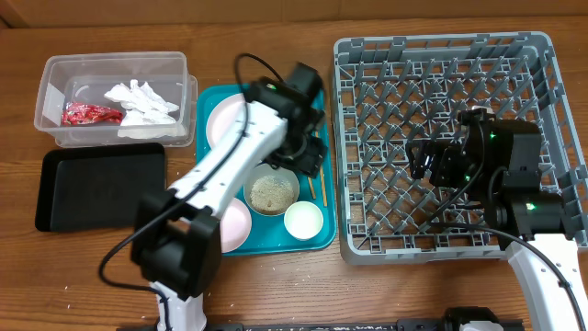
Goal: Sort waste into correct bins and load items into the dishwasher
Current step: 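Move left gripper to the rice bowl and grasp its rim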
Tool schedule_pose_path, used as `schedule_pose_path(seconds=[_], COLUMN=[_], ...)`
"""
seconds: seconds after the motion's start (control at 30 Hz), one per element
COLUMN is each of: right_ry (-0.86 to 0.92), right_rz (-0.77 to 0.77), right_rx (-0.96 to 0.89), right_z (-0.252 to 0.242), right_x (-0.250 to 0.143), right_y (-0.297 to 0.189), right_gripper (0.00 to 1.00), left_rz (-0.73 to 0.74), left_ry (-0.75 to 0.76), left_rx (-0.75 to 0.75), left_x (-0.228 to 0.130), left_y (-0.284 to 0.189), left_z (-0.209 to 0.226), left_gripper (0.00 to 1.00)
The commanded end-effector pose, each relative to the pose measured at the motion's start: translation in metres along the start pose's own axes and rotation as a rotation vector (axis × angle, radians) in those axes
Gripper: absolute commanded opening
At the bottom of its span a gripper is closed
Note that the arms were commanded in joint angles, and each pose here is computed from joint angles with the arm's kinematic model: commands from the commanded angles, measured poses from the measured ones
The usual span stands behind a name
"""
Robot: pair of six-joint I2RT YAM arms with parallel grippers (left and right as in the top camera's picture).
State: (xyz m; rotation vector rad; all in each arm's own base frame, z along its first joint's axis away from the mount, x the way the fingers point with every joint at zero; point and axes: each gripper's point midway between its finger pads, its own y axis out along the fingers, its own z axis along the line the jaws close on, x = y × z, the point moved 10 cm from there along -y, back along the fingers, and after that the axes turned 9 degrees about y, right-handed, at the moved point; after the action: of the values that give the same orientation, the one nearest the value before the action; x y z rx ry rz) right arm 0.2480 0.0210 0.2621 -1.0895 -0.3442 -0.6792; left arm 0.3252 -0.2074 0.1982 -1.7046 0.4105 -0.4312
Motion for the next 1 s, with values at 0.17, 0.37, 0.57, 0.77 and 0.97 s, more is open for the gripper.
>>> schedule_pose_path(seconds=[0.17, 0.37, 0.57, 0.77, 0.97], right_ry=[-0.003, -0.002, -0.003, -0.003, -0.003], right_rz=[-0.007, -0.007, -0.007, -0.008, -0.008], right_rx=[0.010, 0.011, 0.010, 0.010, 0.010], right_z=[0.004, 0.004, 0.004, 0.004, 0.004], right_x=[0.005, 0.005, 0.005, 0.005, 0.005], right_y=[-0.005, -0.005, -0.005, -0.005, -0.005], right_gripper=[1.00, 1.00, 1.00, 1.00, 1.00], left_rz=[0.189, 0.173, 0.167, 0.170, 0.175], left_ry=[-0.179, -0.234, -0.239, -0.254, -0.257], left_rx=[0.115, 0.177, 0.193, 0.195, 0.186], left_x=[-0.005, -0.004, -0.005, -0.006, -0.010], left_y=[0.059, 0.060, 0.069, 0.074, 0.084], left_z=[-0.006, -0.001, 0.000, 0.001, 0.003], left_gripper=[0.65, 0.52, 0.34, 0.13, 0.04])
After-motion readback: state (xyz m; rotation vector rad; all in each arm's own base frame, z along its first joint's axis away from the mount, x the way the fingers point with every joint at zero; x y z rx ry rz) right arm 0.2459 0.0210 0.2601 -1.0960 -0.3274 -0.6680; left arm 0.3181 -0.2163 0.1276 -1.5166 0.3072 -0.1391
